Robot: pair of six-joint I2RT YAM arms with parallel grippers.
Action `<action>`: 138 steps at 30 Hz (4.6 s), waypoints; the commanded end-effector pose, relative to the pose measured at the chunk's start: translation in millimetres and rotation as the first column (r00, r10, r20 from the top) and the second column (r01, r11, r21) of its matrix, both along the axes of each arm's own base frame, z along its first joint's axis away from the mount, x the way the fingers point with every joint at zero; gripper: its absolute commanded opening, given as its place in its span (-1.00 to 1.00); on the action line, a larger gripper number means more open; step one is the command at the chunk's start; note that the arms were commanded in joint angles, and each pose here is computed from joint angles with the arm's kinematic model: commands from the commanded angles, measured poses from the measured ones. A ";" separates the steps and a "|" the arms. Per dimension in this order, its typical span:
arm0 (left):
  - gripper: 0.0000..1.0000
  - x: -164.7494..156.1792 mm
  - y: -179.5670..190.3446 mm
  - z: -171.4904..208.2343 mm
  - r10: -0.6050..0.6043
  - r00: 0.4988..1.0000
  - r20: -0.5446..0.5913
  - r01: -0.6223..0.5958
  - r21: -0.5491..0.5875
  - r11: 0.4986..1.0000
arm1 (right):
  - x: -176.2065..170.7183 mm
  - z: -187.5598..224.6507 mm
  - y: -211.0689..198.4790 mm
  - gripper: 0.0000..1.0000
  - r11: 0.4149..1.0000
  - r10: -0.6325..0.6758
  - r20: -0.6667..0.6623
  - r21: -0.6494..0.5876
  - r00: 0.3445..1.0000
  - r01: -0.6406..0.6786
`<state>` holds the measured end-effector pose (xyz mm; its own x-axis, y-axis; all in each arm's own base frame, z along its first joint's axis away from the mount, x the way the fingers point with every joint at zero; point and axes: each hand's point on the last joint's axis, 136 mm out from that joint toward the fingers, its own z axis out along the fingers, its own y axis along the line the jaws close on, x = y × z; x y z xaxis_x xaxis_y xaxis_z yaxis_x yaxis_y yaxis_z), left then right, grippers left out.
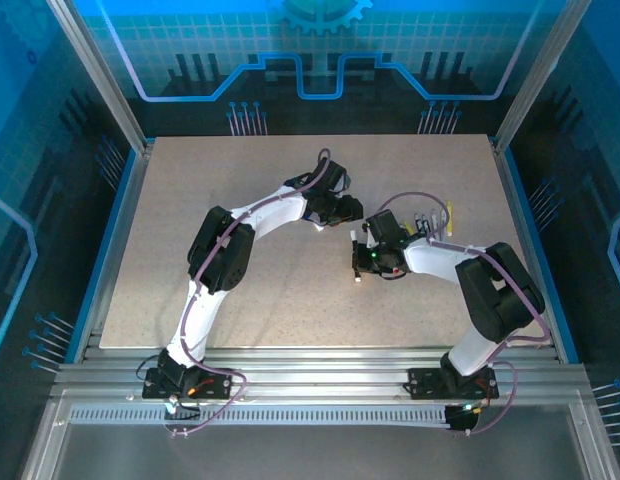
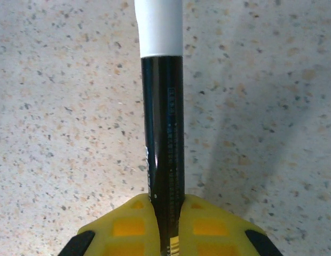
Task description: Open the pen caps
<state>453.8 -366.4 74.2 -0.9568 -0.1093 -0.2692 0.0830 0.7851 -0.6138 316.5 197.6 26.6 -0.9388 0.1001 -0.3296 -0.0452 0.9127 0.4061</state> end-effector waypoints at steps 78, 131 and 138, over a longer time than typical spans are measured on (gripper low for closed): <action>-1.00 56.5 11.0 39.1 0.112 0.990 0.084 -0.116 0.049 0.992 | -123.4 18.9 12.2 -1.00 0.988 0.150 -0.105 0.060 0.983 -0.144; -0.44 -0.3 2.0 -58.6 -0.005 0.998 -0.056 0.020 0.281 0.959 | 24.1 -3.4 -78.6 -0.33 0.904 -0.058 -0.027 -0.426 0.998 0.041; -0.44 3.3 5.8 -38.3 -0.004 1.000 -0.019 0.009 0.292 0.956 | 24.4 11.8 -79.6 -0.32 0.906 -0.062 0.003 -0.419 0.998 0.057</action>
<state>463.0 -368.1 24.6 -0.9634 -0.0521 -0.2631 0.0624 0.9105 -0.4087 336.8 124.7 19.6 -0.9508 -0.0164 -0.3093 -0.0136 0.9998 -0.0112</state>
